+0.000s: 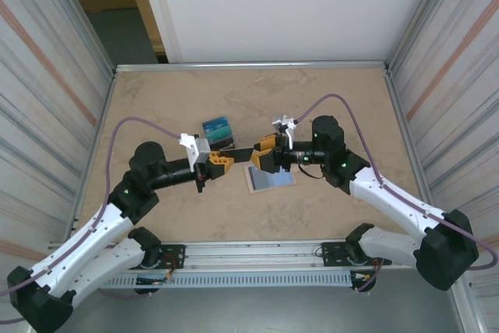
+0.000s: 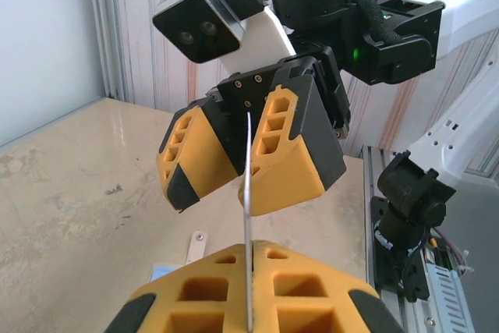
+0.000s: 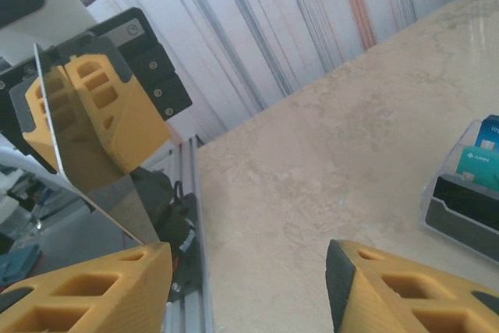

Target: Take the credit cards out of the card holder

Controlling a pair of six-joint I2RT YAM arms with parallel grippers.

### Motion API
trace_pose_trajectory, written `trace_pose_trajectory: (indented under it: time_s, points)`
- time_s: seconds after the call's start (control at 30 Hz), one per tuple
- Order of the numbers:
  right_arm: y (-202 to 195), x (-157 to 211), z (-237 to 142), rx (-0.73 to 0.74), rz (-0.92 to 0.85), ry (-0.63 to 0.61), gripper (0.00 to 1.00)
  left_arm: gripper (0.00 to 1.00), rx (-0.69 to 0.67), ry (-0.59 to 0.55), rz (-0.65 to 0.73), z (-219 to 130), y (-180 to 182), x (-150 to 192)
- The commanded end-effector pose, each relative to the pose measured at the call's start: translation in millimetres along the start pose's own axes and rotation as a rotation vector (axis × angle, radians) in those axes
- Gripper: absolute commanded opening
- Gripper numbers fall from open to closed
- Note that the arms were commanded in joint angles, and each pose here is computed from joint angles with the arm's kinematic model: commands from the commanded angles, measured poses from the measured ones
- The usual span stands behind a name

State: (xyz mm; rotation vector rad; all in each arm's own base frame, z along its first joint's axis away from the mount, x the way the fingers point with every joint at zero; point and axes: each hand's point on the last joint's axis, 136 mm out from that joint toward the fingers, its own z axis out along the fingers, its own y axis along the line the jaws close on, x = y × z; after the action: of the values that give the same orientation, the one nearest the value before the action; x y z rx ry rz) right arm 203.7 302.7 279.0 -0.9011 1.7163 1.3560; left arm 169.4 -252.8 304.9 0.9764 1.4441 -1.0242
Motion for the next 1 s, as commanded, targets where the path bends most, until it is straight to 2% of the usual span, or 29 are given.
trace_pose_trajectory:
  time_s: [0.0, 0.33, 0.53, 0.97]
  points:
    - [32.5, -21.4, 3.6, -0.123, -0.073, -0.025, 0.53, 0.00, 0.052, -0.043, -0.026, 4.6, -6.0, -8.5]
    - [42.6, -24.6, -4.1, -0.122, -0.113, -0.031, 0.46, 0.00, 0.025, -0.038, -0.030, 5.5, -0.9, -9.1]
    - [43.8, -20.3, -13.1, -0.086, -0.123, -0.046, 0.44, 0.00, 0.039, -0.037, -0.035, 6.3, -2.8, -9.8]
    - [54.0, -15.0, -14.2, -0.123, -0.130, -0.028, 0.40, 0.00, 0.045, -0.035, -0.042, 8.2, -2.3, -9.3]
